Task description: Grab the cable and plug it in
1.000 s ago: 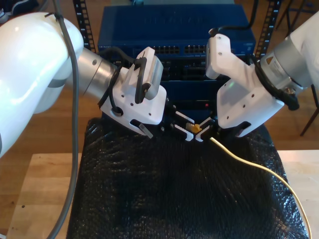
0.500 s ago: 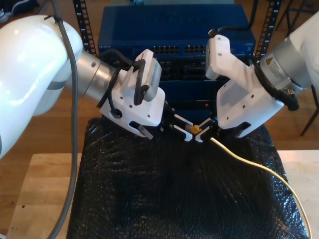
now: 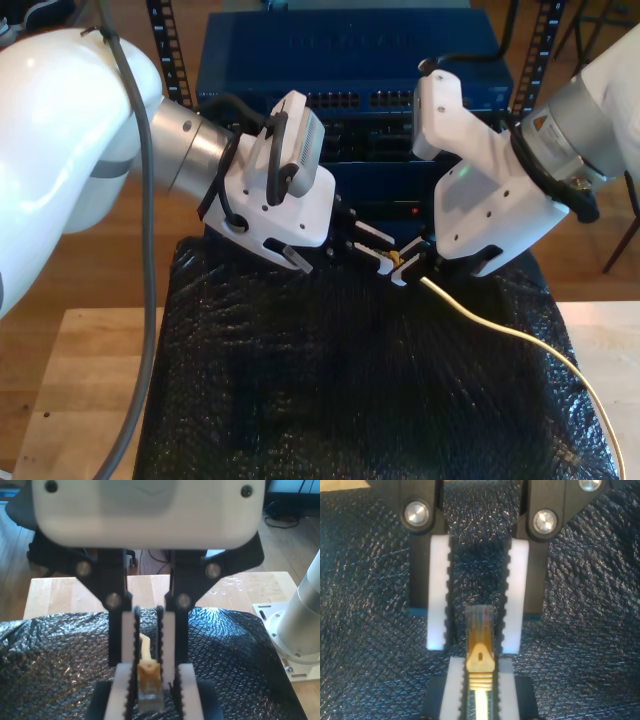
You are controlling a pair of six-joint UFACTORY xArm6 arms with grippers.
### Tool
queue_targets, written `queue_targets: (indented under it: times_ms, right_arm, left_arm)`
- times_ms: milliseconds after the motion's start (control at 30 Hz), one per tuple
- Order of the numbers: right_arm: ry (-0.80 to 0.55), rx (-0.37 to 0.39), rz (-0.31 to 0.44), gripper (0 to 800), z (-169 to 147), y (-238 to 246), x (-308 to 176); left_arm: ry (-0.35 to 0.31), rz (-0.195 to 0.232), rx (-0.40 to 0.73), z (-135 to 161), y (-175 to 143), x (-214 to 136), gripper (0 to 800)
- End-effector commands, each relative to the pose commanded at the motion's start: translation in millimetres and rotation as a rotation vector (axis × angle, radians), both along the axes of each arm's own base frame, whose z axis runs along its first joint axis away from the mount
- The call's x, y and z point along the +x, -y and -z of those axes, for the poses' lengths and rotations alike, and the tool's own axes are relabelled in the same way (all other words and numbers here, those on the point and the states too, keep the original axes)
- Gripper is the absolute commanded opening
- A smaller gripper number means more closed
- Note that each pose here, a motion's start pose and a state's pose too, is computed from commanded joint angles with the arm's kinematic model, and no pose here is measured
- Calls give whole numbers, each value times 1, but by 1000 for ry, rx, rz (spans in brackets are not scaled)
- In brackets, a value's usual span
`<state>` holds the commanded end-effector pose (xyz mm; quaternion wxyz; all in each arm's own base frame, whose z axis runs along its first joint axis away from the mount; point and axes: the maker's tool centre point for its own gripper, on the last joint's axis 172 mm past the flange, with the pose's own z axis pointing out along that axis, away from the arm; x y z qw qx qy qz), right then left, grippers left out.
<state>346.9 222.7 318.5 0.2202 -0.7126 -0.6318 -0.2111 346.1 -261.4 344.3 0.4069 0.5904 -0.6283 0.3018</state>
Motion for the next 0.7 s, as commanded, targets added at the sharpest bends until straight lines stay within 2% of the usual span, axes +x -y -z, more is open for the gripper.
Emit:
queue_targets:
  times_ms: [267, 500, 700]
  right_arm:
    - [0, 0, 2, 6, 0, 1, 0]
    - [0, -1, 1, 6, 0, 1, 0]
    - [-3, -2, 1, 6, 2, 1, 0]
  left_arm:
    - [-13, 0, 0, 5, 0, -3, 230]
    - [-11, 0, 0, 5, 0, -2, 229]
    - [-11, 2, -1, 6, 0, -3, 177]
